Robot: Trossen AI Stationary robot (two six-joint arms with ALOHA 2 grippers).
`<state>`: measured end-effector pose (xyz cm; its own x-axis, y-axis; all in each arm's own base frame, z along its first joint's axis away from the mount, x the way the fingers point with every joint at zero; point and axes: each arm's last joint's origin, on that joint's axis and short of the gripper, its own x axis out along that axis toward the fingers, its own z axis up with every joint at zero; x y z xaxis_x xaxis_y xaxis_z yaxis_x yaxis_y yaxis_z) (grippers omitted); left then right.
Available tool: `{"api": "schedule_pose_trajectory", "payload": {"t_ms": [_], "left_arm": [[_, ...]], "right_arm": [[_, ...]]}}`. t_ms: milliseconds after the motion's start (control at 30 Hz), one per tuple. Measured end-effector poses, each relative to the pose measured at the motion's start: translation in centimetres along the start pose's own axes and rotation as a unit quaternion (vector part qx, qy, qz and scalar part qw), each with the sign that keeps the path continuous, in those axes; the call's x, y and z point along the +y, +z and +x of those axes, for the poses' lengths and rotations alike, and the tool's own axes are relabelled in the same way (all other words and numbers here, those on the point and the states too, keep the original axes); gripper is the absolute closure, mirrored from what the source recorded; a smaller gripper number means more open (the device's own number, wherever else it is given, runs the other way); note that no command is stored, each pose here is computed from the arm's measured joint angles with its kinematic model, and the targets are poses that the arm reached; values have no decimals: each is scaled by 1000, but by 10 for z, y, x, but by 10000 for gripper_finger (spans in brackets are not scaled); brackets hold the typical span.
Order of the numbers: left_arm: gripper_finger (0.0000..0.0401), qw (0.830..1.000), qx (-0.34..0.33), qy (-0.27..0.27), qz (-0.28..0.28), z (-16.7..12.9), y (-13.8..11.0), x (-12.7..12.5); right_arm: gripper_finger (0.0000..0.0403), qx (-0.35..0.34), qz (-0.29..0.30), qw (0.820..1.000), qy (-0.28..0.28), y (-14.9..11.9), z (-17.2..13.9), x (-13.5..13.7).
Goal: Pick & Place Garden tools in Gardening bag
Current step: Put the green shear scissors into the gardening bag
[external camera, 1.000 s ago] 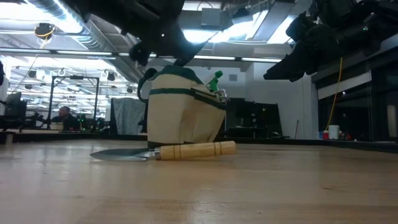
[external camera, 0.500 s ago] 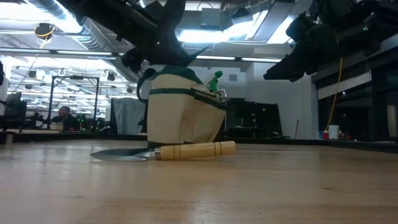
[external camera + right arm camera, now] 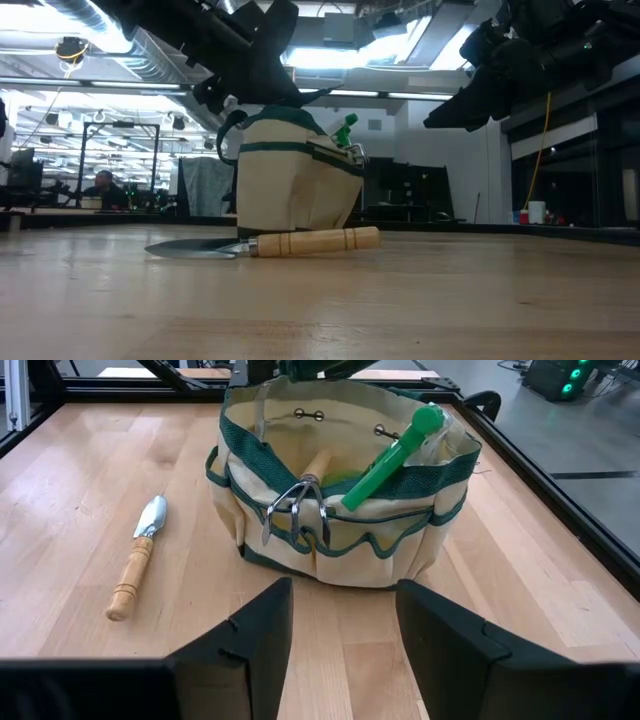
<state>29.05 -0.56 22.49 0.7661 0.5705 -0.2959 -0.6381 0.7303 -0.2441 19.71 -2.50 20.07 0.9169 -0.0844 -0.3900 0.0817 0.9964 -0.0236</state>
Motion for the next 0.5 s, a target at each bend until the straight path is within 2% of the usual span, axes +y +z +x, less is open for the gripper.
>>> {"api": "schedule_pose_trajectory", "payload": {"t_ms": [200, 500], "left_arm": [[352, 1000, -2, 5, -16, 1, 1, 1], [346, 995, 1, 12, -101, 4, 2, 6]], "right_arm": [[221, 0, 0, 1000, 0, 0, 0, 0], [221, 0, 0, 1000, -2, 0, 0, 0]]}}
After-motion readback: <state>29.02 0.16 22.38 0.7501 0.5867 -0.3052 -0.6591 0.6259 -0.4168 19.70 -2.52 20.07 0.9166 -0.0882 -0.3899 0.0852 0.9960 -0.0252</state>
